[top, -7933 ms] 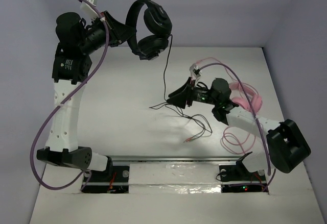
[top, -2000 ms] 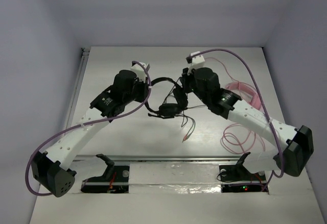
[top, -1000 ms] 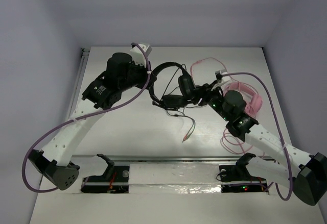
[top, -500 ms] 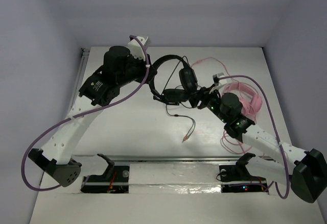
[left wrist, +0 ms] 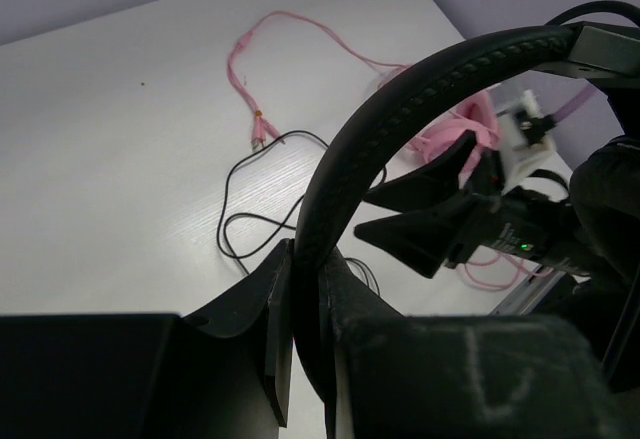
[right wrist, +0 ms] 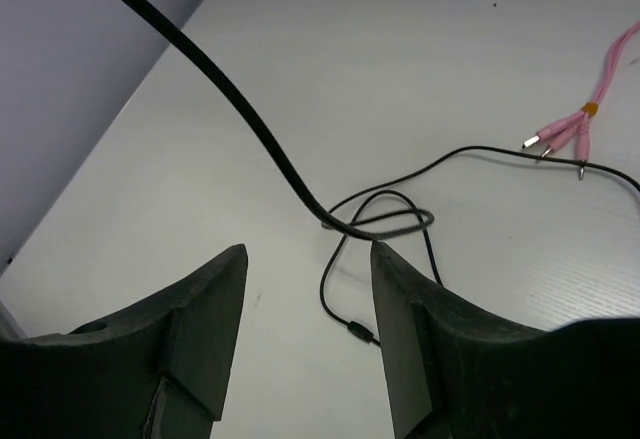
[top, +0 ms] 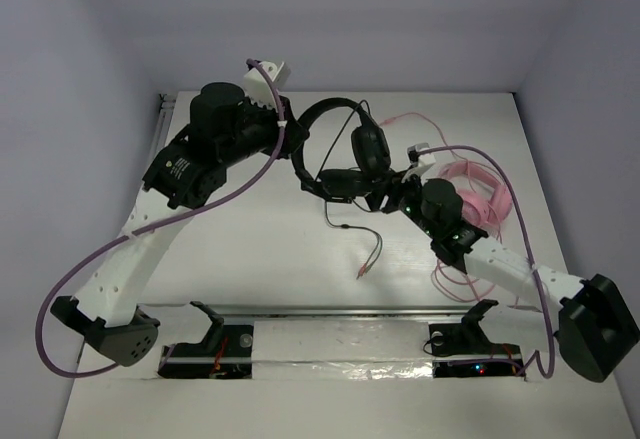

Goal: Wrap the headphones

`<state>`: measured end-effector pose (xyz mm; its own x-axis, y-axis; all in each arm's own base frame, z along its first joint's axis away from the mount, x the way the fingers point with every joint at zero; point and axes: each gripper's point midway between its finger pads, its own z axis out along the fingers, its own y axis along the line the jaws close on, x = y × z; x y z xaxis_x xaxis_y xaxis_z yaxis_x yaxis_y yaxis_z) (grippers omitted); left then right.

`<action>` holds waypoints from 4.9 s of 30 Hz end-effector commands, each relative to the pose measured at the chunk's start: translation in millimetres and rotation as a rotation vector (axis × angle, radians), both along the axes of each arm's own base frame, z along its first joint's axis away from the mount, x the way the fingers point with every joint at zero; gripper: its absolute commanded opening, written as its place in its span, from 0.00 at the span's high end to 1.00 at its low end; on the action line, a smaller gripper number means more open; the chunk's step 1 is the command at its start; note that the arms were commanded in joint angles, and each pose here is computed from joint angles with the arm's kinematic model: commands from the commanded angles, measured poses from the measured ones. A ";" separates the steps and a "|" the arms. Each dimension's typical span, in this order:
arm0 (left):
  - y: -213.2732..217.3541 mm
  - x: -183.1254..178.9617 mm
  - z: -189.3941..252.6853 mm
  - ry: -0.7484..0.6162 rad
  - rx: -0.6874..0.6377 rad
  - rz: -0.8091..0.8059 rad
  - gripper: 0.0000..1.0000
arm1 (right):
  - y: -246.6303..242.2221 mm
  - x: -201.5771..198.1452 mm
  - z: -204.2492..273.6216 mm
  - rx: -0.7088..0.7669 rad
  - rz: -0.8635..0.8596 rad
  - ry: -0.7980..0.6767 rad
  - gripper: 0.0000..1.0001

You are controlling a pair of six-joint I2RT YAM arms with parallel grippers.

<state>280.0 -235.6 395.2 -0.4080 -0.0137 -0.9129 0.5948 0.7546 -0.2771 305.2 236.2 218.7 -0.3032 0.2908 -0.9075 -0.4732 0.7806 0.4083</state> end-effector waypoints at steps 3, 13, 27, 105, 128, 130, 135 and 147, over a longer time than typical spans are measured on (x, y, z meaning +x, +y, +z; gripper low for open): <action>-8.8 -15.6 59.4 -0.089 -0.142 -0.075 1.00 | 16.3 14.7 17.5 0.053 0.033 -0.078 0.43; -16.4 -21.4 90.7 -0.107 -0.191 -0.124 1.00 | 26.0 38.9 30.1 0.038 0.059 -0.168 0.40; -12.4 -24.2 135.5 -0.174 -0.251 -0.110 1.00 | 32.7 51.3 9.6 0.127 0.027 -0.117 0.60; 90.7 120.4 -109.5 -0.002 0.062 0.759 1.00 | 141.3 -149.2 27.0 -0.137 0.455 0.160 1.00; 89.3 26.1 -171.7 0.044 0.354 0.471 1.00 | 37.1 -43.8 87.5 -0.504 -0.098 -0.077 1.00; 83.8 22.4 -176.3 0.046 0.369 0.436 1.00 | 25.4 -29.1 93.7 -0.518 -0.181 -0.093 1.00; 72.9 20.7 -184.9 0.059 0.375 0.381 1.00 | 15.6 10.1 101.8 -0.496 -0.291 -0.122 1.00; 26.1 -1.6 -164.2 0.065 0.248 0.100 1.00 | 15.3 59.8 70.7 -0.413 -0.256 -0.094 0.91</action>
